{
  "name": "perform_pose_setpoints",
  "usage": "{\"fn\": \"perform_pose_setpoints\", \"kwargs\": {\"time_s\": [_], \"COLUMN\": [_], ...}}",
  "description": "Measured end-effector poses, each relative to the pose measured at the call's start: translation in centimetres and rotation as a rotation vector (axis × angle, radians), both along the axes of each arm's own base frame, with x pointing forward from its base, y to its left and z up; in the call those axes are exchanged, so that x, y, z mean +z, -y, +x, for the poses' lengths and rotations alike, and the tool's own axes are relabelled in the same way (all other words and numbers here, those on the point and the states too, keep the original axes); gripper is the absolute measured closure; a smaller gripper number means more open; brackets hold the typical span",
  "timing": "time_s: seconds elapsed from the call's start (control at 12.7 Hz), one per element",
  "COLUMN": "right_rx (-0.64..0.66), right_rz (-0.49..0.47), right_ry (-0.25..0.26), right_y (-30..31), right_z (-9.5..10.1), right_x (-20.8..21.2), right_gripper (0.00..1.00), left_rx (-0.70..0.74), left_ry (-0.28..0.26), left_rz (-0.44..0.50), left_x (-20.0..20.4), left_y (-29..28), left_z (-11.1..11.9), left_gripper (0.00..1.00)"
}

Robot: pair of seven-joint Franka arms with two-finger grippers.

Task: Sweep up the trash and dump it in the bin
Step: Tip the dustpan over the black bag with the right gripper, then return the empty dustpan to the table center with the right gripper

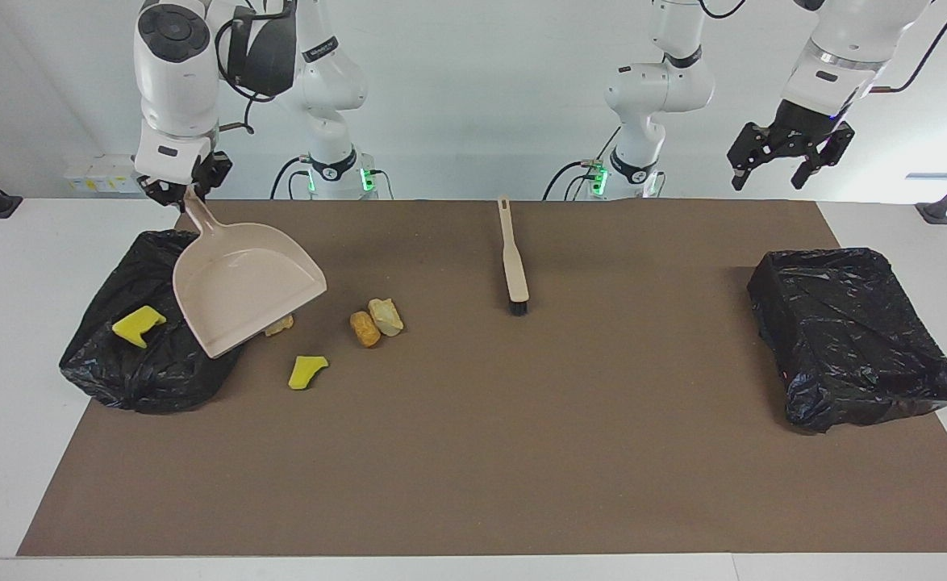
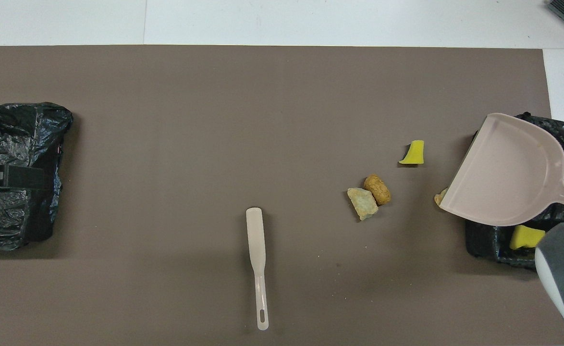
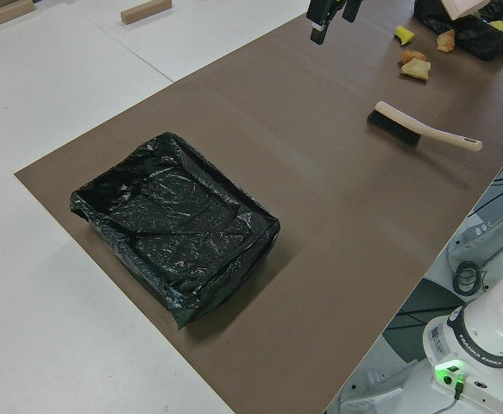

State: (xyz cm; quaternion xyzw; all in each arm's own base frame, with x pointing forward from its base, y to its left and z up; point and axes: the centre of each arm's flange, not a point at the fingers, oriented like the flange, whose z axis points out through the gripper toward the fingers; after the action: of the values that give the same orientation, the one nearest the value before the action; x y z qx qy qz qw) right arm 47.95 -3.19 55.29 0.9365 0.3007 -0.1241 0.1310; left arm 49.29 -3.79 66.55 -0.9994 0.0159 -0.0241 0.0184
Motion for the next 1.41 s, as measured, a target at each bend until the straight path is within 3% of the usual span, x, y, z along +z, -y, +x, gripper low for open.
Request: {"fn": "perform_pose_setpoints", "kwargs": {"time_s": [0.24,0.63,0.94,1.41], "right_rx": [-0.205,-0.455,-0.59,-0.68], "right_rz": [0.093,0.214,0.267,0.333], "right_ry": [0.047,0.066,0.134,0.168], "right_y": [-5.8,-16.2,-25.8,-36.5], "right_z": [0.2,2.0,4.8,8.4], "right_x": [-1.2,-3.8,-7.9,-15.1], "right_gripper": [0.69,0.69,0.69,0.69], "left_rx": [0.001,0.006,0.012,0.014], "left_ry": [0.002,0.001,0.005,0.0], "left_rz": [0.004,-0.022,-0.027,-0.027], "left_x": [0.5,0.4,0.4,0.2], "left_y": [-0.1,0.2,0.2,0.1], "left_z": [-0.1,0.0,0.1,0.1], "left_gripper": [0.0,0.0,0.0,0.0]}}
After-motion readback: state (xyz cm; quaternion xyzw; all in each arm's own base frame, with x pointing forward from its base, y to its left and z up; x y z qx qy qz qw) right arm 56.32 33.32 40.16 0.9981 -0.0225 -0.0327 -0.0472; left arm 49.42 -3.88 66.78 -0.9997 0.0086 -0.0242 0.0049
